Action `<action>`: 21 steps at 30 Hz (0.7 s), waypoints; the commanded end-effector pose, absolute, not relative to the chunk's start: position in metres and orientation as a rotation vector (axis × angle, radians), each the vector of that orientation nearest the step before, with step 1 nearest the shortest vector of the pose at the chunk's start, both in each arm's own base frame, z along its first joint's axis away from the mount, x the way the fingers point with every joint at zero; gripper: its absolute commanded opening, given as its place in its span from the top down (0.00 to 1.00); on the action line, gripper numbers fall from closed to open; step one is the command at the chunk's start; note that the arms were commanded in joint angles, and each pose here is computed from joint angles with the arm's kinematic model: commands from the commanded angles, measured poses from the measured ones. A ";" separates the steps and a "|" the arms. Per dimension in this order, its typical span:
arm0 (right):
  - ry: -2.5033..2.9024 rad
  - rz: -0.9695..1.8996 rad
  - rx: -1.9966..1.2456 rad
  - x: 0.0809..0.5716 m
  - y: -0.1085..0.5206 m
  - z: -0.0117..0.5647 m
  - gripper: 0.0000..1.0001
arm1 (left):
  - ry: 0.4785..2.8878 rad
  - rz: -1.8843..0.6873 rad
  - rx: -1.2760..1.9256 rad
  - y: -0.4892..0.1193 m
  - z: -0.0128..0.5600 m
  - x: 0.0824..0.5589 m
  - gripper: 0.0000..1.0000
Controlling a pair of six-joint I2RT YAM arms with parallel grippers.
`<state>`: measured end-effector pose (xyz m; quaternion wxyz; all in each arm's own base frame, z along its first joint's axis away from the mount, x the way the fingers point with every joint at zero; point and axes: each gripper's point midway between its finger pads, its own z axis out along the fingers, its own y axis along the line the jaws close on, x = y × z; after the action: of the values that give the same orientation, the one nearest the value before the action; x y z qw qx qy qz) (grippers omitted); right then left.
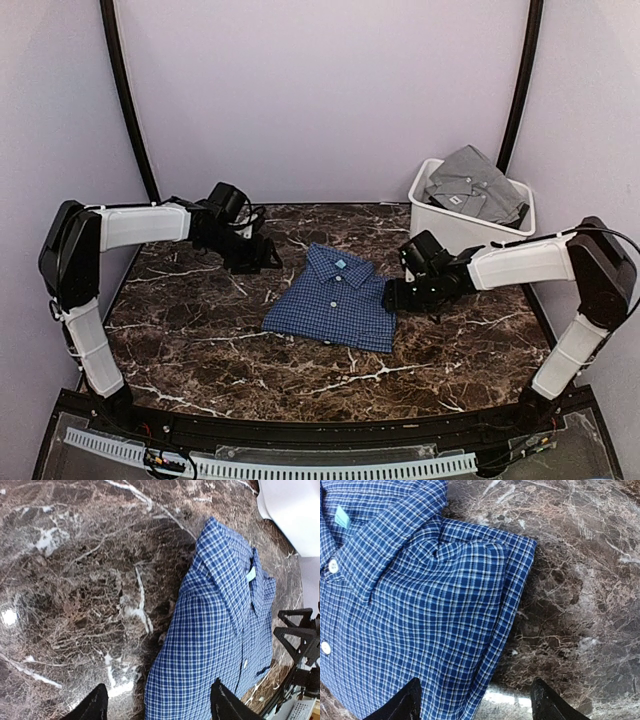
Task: Fold and stack the long sleeve shirts
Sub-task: Adjust the square-folded shirt at the center of the board.
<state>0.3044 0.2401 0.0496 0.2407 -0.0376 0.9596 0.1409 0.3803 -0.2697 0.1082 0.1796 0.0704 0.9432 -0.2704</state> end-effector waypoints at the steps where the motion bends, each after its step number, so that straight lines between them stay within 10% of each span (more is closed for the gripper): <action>1: 2.623 0.343 -0.091 0.313 0.246 0.044 0.28 | 2.697 -0.903 0.309 -0.281 0.093 0.362 0.31; 13: 2.684 0.222 -0.142 0.306 0.258 0.017 0.35 | 2.791 -1.007 0.319 -0.302 0.047 0.334 0.30; 21: 2.679 0.223 -0.187 0.309 0.277 0.021 0.57 | 2.818 -1.028 0.347 -0.332 0.037 0.311 0.47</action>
<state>0.3106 0.2688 0.0236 0.2309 -0.0590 0.9675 0.0847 0.3230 -0.3199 0.0418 0.0731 0.1179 0.9340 -0.3292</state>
